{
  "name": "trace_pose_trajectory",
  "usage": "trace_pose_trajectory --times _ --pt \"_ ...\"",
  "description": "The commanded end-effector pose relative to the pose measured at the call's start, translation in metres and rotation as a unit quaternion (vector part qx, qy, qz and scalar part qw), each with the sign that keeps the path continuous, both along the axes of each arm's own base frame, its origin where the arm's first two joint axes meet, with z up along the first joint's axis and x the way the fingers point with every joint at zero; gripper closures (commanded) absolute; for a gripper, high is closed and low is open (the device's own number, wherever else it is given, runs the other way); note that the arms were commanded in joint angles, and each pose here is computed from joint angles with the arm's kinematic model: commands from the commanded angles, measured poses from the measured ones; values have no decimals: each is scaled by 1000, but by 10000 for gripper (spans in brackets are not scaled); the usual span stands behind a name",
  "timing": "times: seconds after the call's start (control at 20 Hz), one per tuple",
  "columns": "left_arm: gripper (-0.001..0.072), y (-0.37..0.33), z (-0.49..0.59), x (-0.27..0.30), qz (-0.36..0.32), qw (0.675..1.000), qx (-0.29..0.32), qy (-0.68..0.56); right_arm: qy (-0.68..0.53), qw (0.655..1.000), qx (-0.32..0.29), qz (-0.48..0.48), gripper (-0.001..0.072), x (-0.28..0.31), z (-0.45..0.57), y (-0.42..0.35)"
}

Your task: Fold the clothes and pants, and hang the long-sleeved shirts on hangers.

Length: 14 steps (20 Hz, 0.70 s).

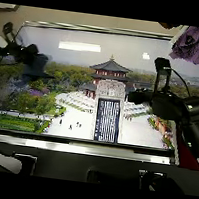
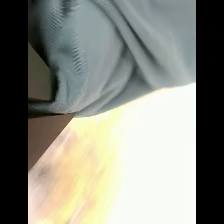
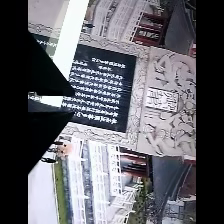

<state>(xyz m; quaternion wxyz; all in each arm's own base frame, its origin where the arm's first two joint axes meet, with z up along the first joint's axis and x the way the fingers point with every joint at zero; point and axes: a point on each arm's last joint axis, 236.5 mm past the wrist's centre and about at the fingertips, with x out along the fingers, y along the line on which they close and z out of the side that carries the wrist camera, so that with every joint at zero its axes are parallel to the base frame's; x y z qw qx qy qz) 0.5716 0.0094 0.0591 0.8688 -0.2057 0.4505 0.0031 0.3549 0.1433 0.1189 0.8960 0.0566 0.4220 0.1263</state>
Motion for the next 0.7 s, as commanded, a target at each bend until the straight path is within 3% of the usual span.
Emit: trace_pose_trajectory --times 0.0,0.2,0.45,0.5,0.55,0.6,0.65 --pt "695 -163 36 -50 -119 991 -51 28 4 999 -33 -9 582 -17 8 -21" --pt "694 -325 16 -124 -213 971 -78 73 5 997 -76 -16 577 -35 17 -45" --pt "683 -399 -58 -202 -200 964 -69 162 7 995 -98 -2 540 -46 19 -53" --pt "590 -397 -63 -208 -187 963 -69 180 1 996 -93 -2 515 -44 21 -50" --pt "378 -391 -61 -206 -181 964 -69 185 -10 996 -84 -10 514 -39 23 -49" --pt "122 -380 -52 -198 -176 965 -69 180 -26 996 -82 -30 515 -31 28 -54" --pt "23 -362 -37 -185 -172 968 -70 167 -42 993 -92 -61 491 -22 33 -69"
